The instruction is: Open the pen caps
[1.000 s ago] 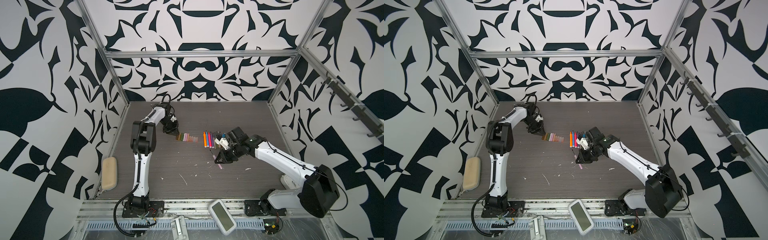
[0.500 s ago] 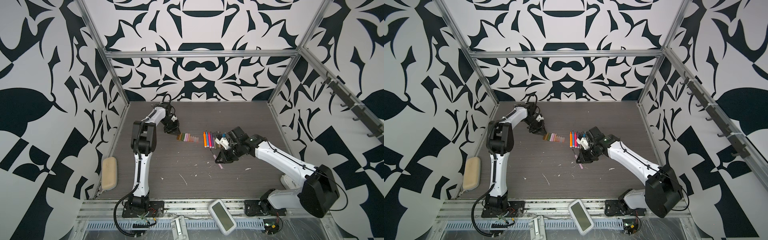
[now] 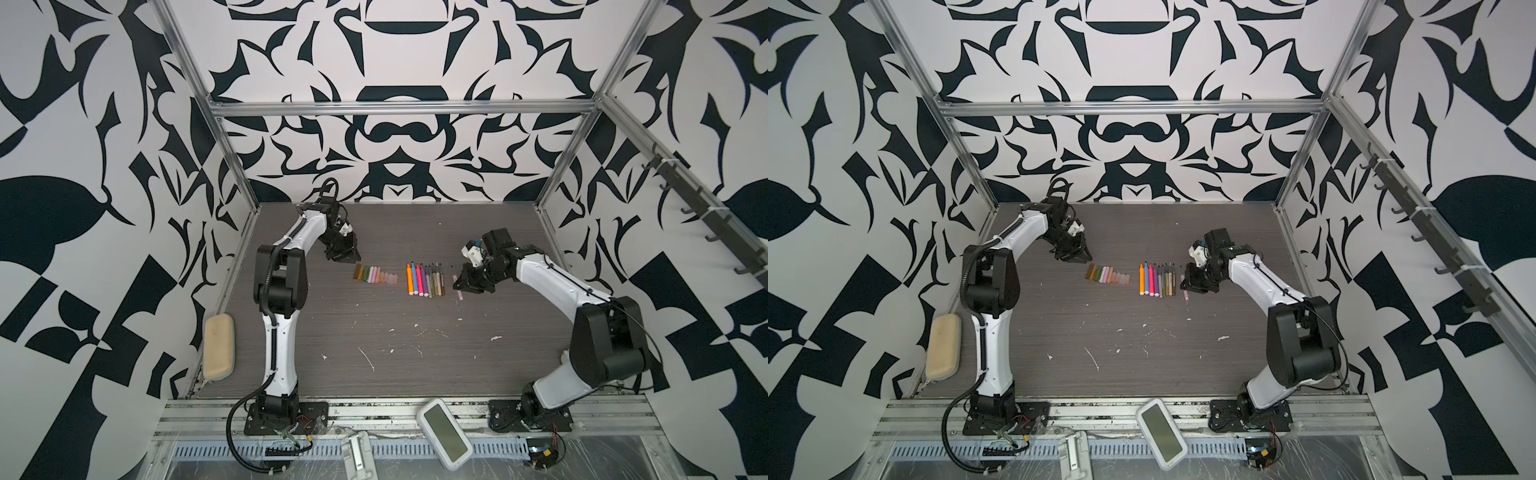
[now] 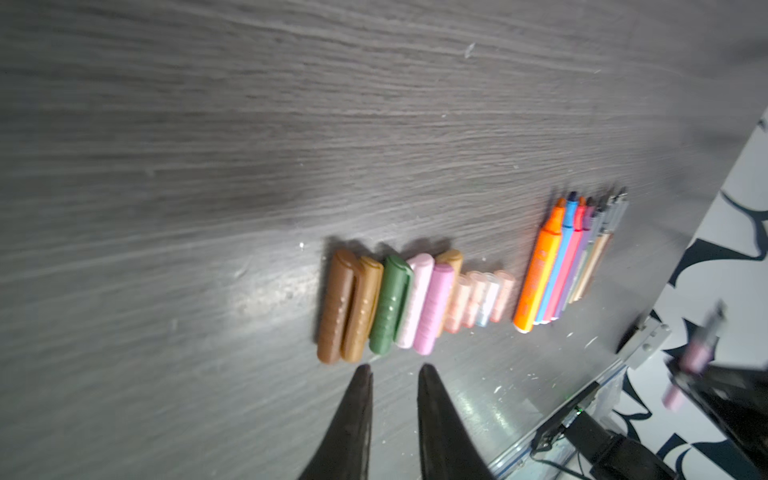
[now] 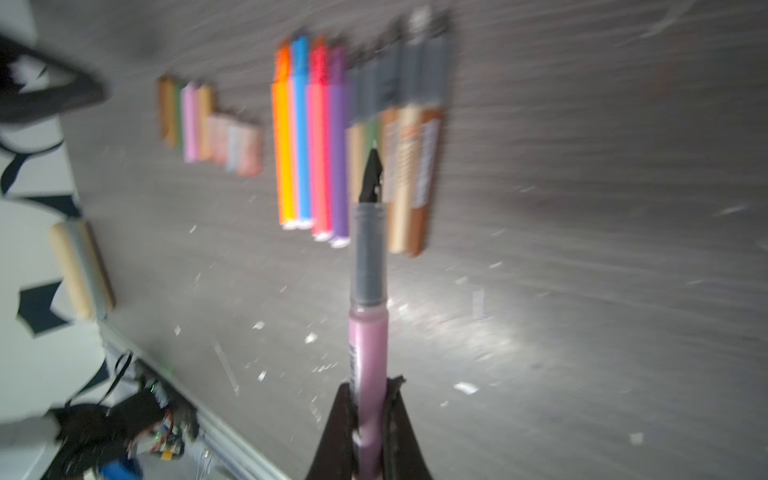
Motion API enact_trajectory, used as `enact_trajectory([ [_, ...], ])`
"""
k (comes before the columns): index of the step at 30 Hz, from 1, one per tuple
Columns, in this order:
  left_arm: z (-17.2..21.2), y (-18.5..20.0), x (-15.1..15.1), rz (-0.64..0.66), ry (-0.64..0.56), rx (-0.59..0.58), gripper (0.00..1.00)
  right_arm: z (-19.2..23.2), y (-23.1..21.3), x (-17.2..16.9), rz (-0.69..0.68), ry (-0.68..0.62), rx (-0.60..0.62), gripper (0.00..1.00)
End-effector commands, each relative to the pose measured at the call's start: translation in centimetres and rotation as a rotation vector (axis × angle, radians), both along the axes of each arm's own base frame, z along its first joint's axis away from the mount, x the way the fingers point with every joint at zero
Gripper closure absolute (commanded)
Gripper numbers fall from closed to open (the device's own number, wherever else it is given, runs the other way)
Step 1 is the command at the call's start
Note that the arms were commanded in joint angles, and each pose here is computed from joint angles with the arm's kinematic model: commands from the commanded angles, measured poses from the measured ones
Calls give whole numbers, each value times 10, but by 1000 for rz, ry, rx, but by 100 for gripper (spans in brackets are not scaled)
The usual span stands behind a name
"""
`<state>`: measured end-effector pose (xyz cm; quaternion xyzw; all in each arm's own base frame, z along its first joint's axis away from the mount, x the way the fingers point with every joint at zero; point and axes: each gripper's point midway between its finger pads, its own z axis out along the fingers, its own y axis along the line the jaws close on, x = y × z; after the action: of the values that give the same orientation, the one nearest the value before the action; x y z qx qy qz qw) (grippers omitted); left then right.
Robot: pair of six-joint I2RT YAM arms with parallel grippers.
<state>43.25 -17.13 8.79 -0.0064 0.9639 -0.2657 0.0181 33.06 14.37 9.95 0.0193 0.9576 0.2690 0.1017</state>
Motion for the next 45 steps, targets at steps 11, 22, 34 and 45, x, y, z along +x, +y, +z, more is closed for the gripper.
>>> enact_trajectory([
  [11,106,15,-17,249,-305,-256,77,-47,-7,60,-47,-4,-34,100],
  [22,148,39,-41,299,-475,-275,74,-66,-3,61,-72,36,-10,95],
  [34,142,53,-60,336,-466,-257,74,-79,7,61,-76,67,55,89],
  [45,139,55,-54,348,-445,-258,74,-82,10,55,-66,67,84,70],
])
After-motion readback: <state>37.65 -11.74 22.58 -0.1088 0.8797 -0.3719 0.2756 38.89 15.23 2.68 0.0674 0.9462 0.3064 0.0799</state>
